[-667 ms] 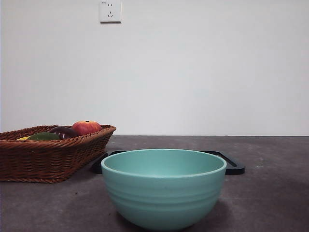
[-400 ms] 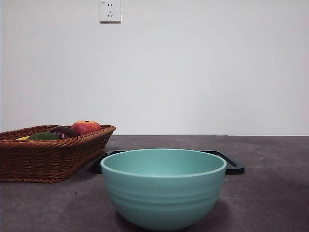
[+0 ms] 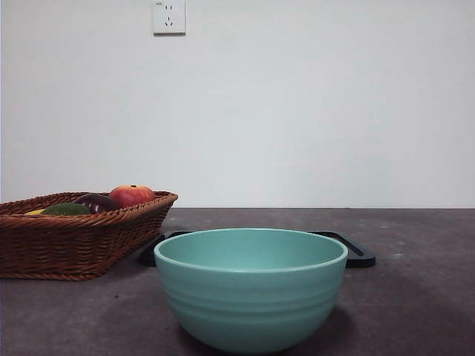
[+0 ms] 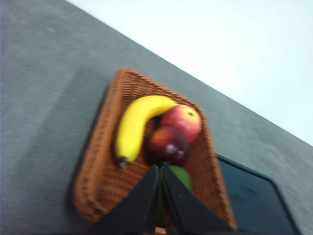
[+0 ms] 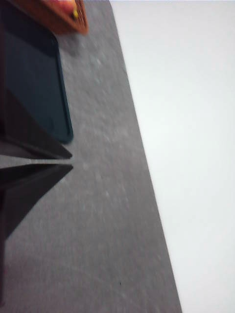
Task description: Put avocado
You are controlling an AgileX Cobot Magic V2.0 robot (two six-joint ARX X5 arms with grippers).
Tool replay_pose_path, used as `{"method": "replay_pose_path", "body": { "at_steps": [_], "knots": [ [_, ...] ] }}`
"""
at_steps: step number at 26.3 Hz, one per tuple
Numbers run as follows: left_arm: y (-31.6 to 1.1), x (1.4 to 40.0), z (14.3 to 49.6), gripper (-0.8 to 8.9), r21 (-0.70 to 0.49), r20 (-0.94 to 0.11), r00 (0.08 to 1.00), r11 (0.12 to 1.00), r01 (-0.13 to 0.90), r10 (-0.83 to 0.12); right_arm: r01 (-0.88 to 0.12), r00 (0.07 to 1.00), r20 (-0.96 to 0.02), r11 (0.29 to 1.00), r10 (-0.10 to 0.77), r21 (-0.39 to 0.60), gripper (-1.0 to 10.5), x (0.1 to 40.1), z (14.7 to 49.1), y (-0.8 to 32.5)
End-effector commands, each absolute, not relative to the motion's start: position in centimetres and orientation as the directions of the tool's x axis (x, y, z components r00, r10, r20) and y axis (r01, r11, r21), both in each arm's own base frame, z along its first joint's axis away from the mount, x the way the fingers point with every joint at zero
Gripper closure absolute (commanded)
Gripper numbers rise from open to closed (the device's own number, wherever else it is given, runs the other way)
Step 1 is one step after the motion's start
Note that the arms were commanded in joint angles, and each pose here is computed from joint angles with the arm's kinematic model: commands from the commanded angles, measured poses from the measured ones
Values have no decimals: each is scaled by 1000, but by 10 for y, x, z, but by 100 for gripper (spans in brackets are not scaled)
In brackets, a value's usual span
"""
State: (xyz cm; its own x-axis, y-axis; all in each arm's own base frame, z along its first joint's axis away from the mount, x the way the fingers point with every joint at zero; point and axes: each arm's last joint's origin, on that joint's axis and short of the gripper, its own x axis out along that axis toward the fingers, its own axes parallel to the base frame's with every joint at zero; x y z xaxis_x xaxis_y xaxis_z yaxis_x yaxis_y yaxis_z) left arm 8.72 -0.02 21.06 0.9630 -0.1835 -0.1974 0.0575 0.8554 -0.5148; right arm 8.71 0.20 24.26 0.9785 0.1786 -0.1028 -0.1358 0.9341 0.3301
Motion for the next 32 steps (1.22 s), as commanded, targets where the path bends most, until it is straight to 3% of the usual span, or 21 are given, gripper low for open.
{"method": "replay_pose_path", "body": {
  "at_steps": [1, 7, 16, 23, 30, 32],
  "knots": [
    [-1, 88, 233, 802, -492, -226, 947, 866, 91, -228, -178, 963, -142, 933, 231, 312, 940, 90, 268, 3],
    [-4, 98, 274, 802, -423, -359, 864, 887, 187, -353, -325, 859, -296, 892, 417, 314, 940, 104, 308, 8],
    [-13, 116, 318, 802, -431, -503, 667, 828, 358, -550, -498, 632, -448, 774, 632, 390, 940, 126, 342, 26],
    [-24, 115, 325, 803, -434, -587, 535, 794, 426, -608, -608, 445, -554, 691, 704, 390, 940, 129, 340, 47],
    [-25, 112, 322, 783, -448, -612, 498, 788, 423, -615, -630, 416, -557, 670, 719, 393, 940, 127, 339, 51],
    [-25, 112, 322, 778, -448, -612, 498, 788, 422, -615, -629, 416, -557, 670, 719, 395, 889, 127, 339, 51]
  ]
}}
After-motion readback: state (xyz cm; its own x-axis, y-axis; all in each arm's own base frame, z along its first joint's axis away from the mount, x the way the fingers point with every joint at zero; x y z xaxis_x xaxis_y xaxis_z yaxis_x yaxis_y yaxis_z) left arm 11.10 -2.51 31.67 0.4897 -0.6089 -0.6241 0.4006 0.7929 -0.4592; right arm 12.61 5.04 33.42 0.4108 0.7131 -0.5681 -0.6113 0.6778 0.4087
